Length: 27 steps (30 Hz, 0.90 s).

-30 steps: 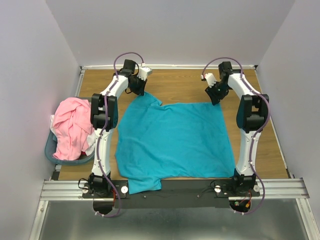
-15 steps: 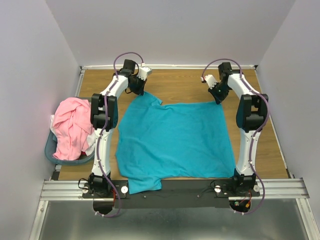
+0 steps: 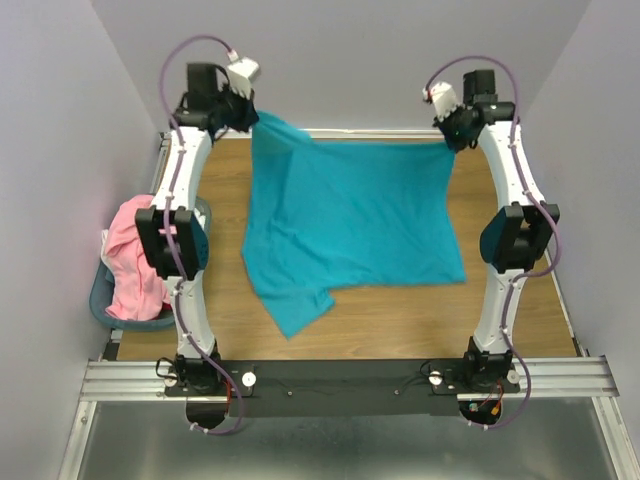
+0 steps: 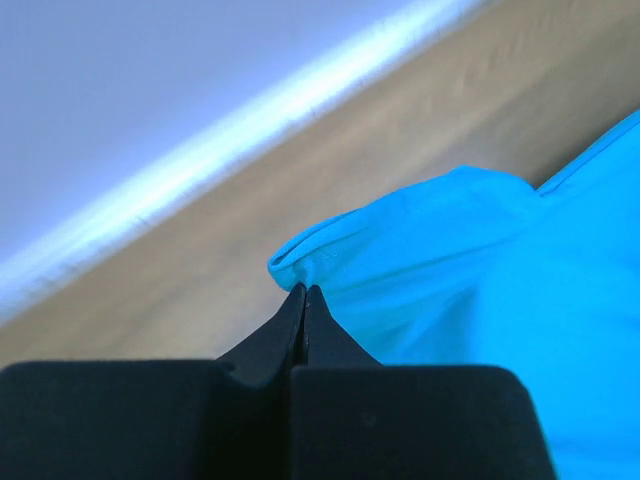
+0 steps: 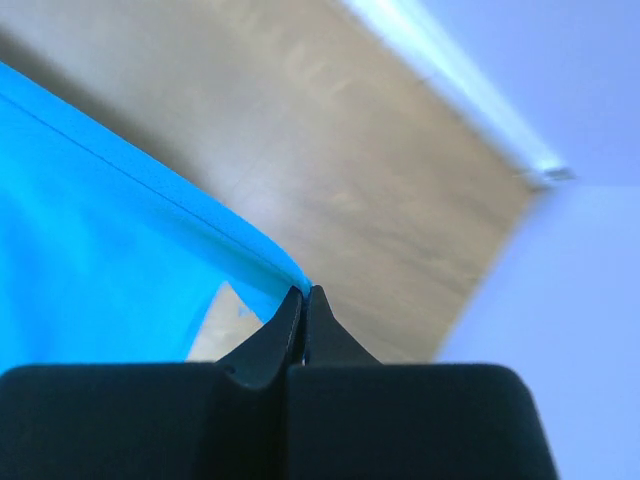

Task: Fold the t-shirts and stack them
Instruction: Flatten the tshirt out

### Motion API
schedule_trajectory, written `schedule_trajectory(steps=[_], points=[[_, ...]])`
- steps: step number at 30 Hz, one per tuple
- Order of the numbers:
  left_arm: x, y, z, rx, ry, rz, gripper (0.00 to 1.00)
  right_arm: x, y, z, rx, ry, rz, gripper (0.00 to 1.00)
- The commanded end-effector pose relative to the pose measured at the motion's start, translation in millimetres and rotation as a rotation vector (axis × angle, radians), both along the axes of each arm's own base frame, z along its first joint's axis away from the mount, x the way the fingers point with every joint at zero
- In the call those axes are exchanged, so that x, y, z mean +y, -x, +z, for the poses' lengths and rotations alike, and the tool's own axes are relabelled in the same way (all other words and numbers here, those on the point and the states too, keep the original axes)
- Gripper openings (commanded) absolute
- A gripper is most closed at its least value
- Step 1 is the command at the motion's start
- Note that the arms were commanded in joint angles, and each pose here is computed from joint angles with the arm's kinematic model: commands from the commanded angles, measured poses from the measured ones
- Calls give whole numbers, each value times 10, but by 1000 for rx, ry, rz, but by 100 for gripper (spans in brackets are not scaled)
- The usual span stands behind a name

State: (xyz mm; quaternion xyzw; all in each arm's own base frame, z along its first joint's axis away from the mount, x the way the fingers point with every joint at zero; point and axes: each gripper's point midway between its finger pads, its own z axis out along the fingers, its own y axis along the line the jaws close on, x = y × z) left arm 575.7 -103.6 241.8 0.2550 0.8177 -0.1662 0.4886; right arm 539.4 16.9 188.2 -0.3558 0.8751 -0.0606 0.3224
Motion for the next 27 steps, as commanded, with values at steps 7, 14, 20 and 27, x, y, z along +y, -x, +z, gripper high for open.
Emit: schedule_trajectory(steps=[7, 14, 20, 27], points=[[42, 1333, 3112, -738, 138, -54, 0, -255, 394, 2984, -766, -141, -236, 1], [236, 2051, 3438, -907, 75, 47, 0, -274, 912, 3311, -887, -119, -201, 1], [364, 2162, 3486, -919, 87, 132, 0, -302, 960, 3457, -926, -134, -226, 1], [395, 2728, 3723, -1031, 78, 141, 0, -309, 1522, 3883, -1033, -136, -199, 1]])
